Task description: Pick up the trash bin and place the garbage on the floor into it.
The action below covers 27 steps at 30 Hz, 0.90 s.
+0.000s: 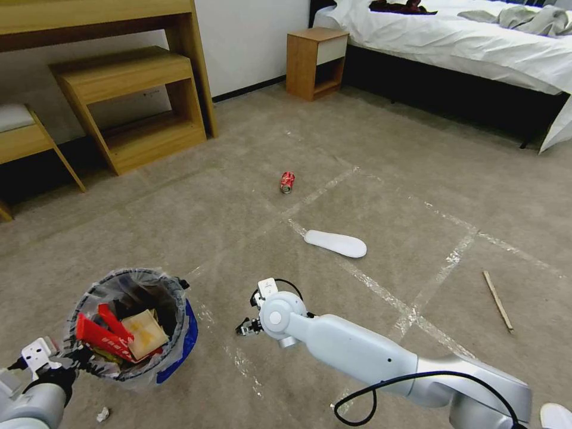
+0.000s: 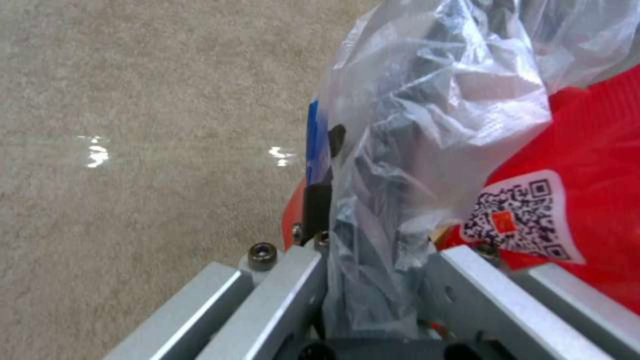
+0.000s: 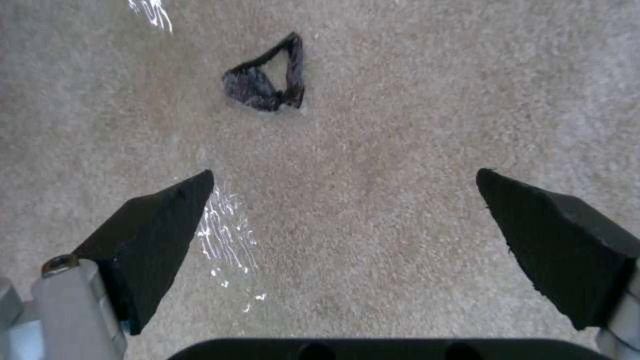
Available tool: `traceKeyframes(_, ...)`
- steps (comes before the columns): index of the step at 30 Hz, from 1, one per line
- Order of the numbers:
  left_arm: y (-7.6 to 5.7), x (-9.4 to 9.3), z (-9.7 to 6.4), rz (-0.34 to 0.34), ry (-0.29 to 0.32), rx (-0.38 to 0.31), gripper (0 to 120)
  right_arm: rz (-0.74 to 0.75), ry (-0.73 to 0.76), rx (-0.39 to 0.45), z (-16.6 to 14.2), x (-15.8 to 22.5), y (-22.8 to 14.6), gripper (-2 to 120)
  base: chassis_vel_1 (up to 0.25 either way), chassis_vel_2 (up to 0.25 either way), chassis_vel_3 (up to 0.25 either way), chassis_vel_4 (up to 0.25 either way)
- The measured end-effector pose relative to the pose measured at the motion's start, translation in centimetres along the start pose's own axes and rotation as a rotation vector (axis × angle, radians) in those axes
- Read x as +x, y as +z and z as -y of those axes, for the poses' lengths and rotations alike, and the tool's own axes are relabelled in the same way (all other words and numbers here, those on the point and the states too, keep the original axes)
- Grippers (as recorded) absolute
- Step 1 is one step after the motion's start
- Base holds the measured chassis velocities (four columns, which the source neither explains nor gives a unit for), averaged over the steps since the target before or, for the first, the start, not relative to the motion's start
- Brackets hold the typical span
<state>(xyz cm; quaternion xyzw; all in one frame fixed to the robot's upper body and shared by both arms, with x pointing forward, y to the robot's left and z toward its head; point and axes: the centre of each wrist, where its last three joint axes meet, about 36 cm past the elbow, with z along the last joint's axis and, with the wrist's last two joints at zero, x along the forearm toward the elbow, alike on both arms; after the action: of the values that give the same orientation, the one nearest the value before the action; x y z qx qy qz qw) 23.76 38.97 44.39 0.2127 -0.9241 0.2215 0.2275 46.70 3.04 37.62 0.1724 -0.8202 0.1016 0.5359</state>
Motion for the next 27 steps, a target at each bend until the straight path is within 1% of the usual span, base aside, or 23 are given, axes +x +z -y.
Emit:
traceKeyframes(7,0.1,0.2,0.0,0.002,0.001,0.002,0,-0.022,0.009,0.003,-1.1,-2.0,0.3,100,0.000,0.000,0.000,0.000)
traceKeyframes(18,0.2,0.2,0.1,0.003,0.001,0.008,0,-0.037,0.005,0.008,-1.7,-3.1,0.4,100,0.000,0.000,0.000,0.000)
traceKeyframes(27,0.3,0.2,0.0,0.004,0.000,0.013,0,-0.053,-0.001,0.038,-2.5,-4.8,1.1,98,0.000,0.000,0.000,0.000)
